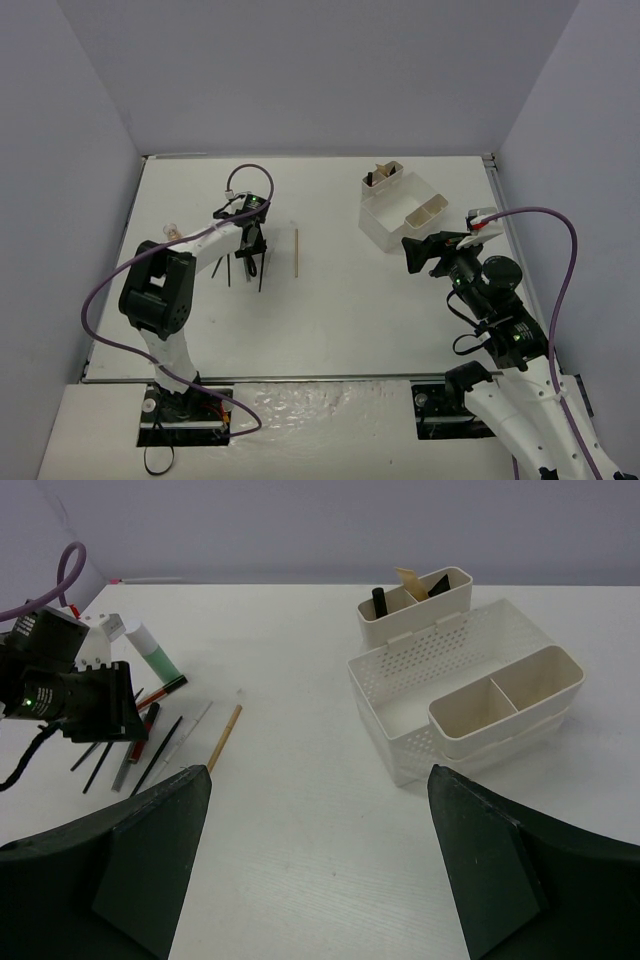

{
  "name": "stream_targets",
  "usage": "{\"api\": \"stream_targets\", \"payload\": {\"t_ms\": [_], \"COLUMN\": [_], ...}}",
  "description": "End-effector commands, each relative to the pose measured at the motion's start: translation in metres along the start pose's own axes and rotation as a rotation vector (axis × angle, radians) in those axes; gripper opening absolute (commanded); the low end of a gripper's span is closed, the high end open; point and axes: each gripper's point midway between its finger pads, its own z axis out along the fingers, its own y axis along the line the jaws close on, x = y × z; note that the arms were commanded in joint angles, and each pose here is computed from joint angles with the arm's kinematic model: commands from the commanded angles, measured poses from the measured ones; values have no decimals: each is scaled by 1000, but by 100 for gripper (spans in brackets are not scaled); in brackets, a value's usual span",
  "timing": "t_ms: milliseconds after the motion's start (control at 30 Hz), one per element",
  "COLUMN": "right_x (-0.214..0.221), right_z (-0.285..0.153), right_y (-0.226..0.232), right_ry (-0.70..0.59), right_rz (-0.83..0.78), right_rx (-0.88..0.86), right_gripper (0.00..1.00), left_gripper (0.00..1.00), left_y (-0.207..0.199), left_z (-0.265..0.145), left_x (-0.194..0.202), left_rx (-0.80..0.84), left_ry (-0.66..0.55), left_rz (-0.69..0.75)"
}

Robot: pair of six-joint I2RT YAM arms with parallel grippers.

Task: Organize the makeup

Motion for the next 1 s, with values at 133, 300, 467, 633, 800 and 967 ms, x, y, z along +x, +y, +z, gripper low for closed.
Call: {"api": "stream_targets", "payload": {"t_ms": [133,300,467,633,800,967], "right_x": [-12,-12,-12,-11,-11,-13], "right_z": [5,5,5,6,6,6], "right_y": [4,4,4,4,4,5], "right_ry": [-49,-49,-50,-46,-45,-49], "right_rz": [7,7,8,8,7,2], "right_rx": [-15,-15,-14,-14,-12,-20], "right_gripper": [87,87,87,87,87,87], "left_gripper": [27,27,26,22,14,3], "left_y": [-4,-3,-6,-7,-6,-6], "left_z": [1,6,11,14,13,-1], "left_x": [-13,-9,-3,1,1,-9], "left_rx": [14,10,25,30,35,56], "left_ry": [-38,-27,-10,-4,-10,-44], "left_rz": [-16,-12,-14,-13,-9,9]}}
